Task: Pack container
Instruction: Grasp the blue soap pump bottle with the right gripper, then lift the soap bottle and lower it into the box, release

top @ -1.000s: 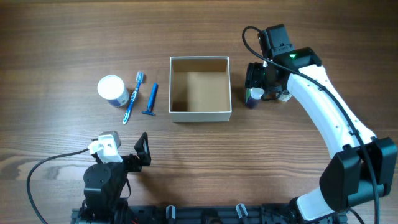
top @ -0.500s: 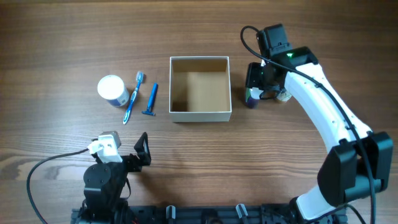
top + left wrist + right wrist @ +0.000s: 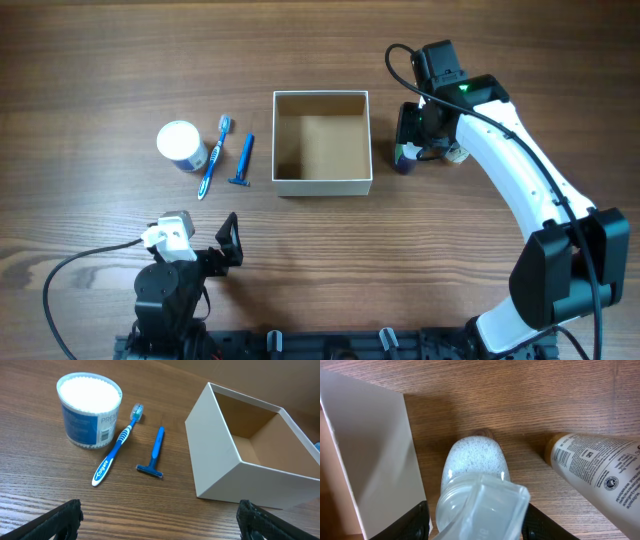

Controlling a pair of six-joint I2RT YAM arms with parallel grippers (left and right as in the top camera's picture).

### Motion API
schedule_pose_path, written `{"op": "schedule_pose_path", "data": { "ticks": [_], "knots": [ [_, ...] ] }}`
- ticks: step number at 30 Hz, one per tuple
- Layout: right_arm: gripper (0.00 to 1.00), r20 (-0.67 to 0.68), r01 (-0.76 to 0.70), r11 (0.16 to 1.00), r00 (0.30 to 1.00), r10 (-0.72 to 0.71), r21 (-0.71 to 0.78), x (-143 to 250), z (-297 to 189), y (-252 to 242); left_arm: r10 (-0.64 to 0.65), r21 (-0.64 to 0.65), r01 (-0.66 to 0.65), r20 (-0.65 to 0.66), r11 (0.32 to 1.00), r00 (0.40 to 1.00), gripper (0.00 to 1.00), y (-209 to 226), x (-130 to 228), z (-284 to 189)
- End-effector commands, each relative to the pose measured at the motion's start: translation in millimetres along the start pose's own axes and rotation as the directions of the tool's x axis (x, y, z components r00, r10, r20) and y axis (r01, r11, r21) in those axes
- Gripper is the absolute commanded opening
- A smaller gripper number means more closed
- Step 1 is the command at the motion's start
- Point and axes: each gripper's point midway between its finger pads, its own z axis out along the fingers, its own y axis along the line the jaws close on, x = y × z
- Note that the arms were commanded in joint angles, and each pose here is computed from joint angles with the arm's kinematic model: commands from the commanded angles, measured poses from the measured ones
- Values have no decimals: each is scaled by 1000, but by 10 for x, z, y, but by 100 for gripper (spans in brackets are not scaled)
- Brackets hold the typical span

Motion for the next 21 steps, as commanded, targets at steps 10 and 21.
{"op": "schedule_pose_path", "data": {
  "ticks": [10, 21],
  "knots": [
    [20, 21, 49, 999, 999, -49, -17, -59, -18, 36, -1, 3, 1, 3, 1000, 1000, 100, -1, -4, 1],
    [15, 462, 294, 939, 868, -184, -178, -376, -2035, 688, -1, 3, 1, 3, 1000, 1000, 100, -1, -4, 1]
  ]
}}
